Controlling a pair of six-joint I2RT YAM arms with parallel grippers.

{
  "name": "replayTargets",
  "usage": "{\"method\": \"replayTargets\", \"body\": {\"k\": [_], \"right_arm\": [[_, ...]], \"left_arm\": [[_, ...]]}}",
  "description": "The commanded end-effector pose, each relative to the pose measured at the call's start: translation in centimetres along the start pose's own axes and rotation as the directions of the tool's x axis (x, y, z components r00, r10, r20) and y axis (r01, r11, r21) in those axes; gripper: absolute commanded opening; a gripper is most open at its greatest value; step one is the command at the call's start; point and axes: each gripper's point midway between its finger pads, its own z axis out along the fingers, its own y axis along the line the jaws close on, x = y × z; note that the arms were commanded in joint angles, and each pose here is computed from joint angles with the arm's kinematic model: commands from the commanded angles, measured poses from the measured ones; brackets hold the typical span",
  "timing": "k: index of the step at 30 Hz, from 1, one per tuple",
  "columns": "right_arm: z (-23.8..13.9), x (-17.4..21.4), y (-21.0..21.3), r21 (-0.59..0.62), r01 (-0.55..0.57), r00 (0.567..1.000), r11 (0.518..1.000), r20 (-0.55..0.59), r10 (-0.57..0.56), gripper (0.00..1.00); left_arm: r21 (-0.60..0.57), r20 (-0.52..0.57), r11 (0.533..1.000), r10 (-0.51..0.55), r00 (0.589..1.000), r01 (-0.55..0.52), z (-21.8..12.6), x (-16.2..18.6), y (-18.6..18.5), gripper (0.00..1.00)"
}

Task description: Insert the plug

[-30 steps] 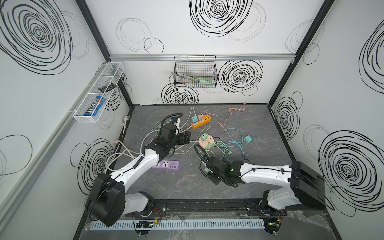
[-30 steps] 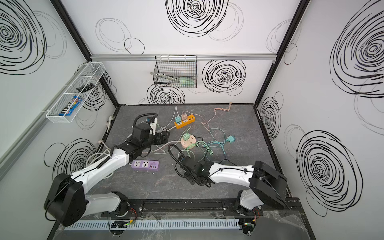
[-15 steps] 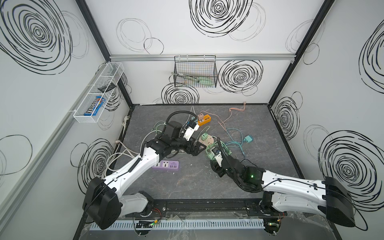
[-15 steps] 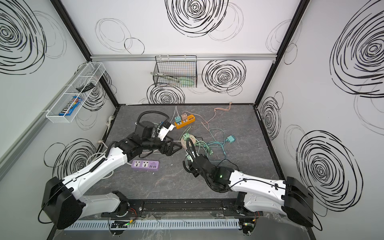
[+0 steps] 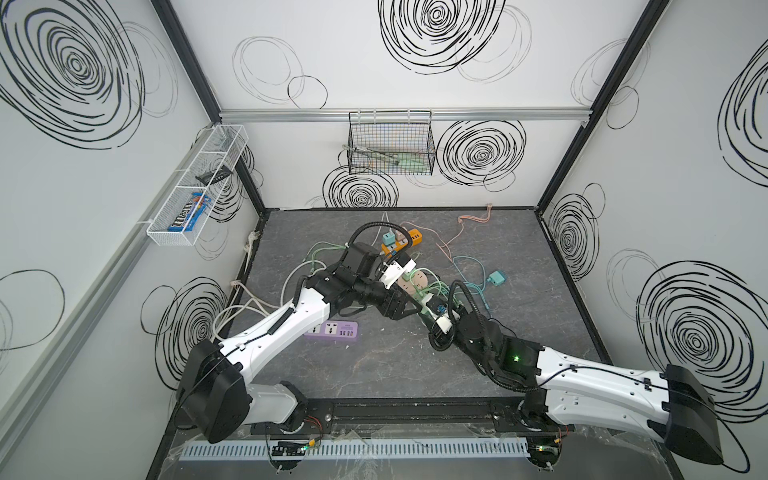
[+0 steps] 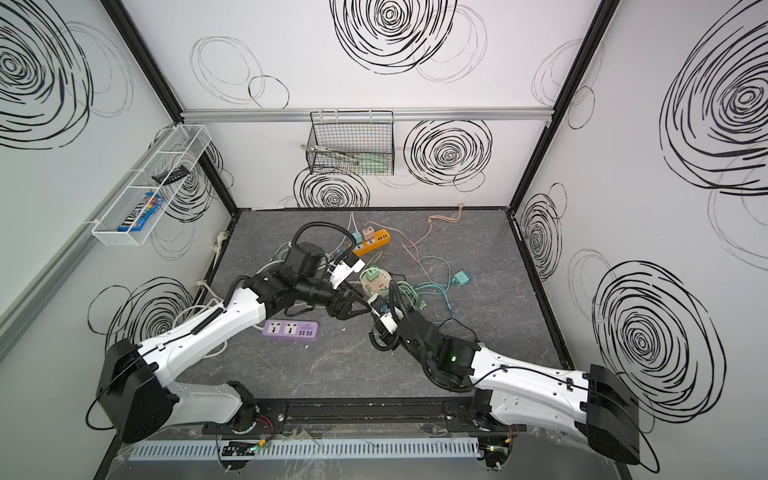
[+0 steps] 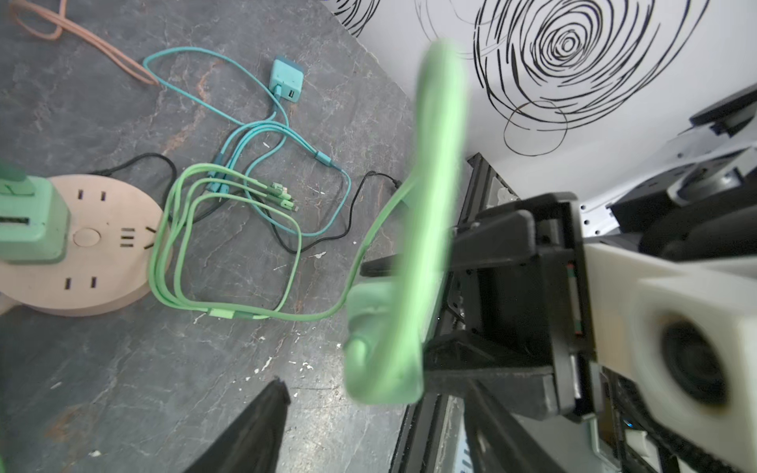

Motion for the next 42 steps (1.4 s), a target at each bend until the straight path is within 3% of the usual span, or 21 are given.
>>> {"method": "replayTargets", "body": {"k": [1, 8, 13, 16, 20, 23, 26, 28, 30, 33, 35, 38, 42], "right_arm": [[-0.6, -2.3, 0.0, -0.006, 0.039, 0.995, 0.999, 0.091, -0.038, 0.44], [-0.5, -2.8, 0.5, -0.022, 0.091, 0.989, 0.996, 0.115, -0.088, 0.44], [-0.3, -3.0, 0.9, -0.04, 0.127, 0.987, 0.991, 0.105, -0.122, 0.44], [-0.3, -2.9, 0.8, -0.032, 0.15, 0.984, 0.988, 0.1, -0.146, 0.44], [-0.3, -3.2, -0.5, 0.036, 0.108, 0.988, 0.994, 0.108, -0.111, 0.46], [-0.3, -3.4, -1.5, 0.031, 0.038, 0.993, 0.999, 0.111, -0.041, 0.57], [-0.3, -3.2, -4.3, 0.085, -0.086, 0.994, 0.993, 0.081, 0.08, 0.86], [-0.4, -2.4, -7.1, 0.158, -0.209, 0.978, 0.965, 0.065, 0.201, 1.0], [-0.3, -0.9, -9.5, 0.187, -0.323, 0.946, 0.928, 0.041, 0.321, 0.97], [0.1, 2.9, -14.0, 0.296, -0.54, 0.829, 0.788, 0.024, 0.559, 0.97], [0.8, 6.4, -16.2, 0.36, -0.657, 0.707, 0.662, -0.009, 0.707, 0.97], [3.1, 9.7, -17.1, 0.358, -0.768, 0.529, 0.531, -0.113, 0.841, 0.97], [7.5, 11.0, -16.4, 0.323, -0.822, 0.393, 0.468, -0.273, 0.878, 0.97]], "left_arm": [[0.038, 0.045, 0.999, 0.013, 0.999, -0.015, 0.0, -1.7, -0.8, 0.66], [0.099, 0.05, 0.995, 0.003, 0.999, -0.008, 0.3, -1.9, -1.6, 0.51], [0.144, 0.05, 0.99, 0.002, 0.999, -0.009, 0.2, -2.1, -2.0, 0.46], [0.165, 0.049, 0.986, -0.01, 0.999, 0.001, 0.0, -2.2, -1.9, 0.32], [0.167, 0.048, 0.986, 0.0, 0.999, -0.008, -0.3, -2.2, -1.9, 0.04], [0.068, 0.075, 0.998, -0.004, 0.997, -0.001, -1.0, -2.7, -0.1, 0.0], [-0.034, 0.152, 0.998, -0.042, 0.987, 0.047, -2.6, -3.8, 2.2, 0.0], [-0.073, 0.222, 0.994, -0.063, 0.973, 0.081, -4.1, -4.6, 3.3, 0.0], [-0.093, 0.282, 0.992, -0.061, 0.958, 0.09, -5.5, -5.2, 3.8, 0.0], [-0.129, 0.336, 0.987, -0.048, 0.941, 0.096, -7.3, -5.8, 4.4, 0.0], [-0.161, 0.371, 0.982, -0.032, 0.928, 0.098, -8.5, -6.2, 4.7, 0.0], [-0.235, 0.441, 0.963, -0.012, 0.898, 0.129, -10.7, -6.8, 5.6, 0.0], [-0.362, 0.487, 0.915, 0.023, 0.873, 0.178, -13.1, -6.7, 7.1, 0.0]]}}
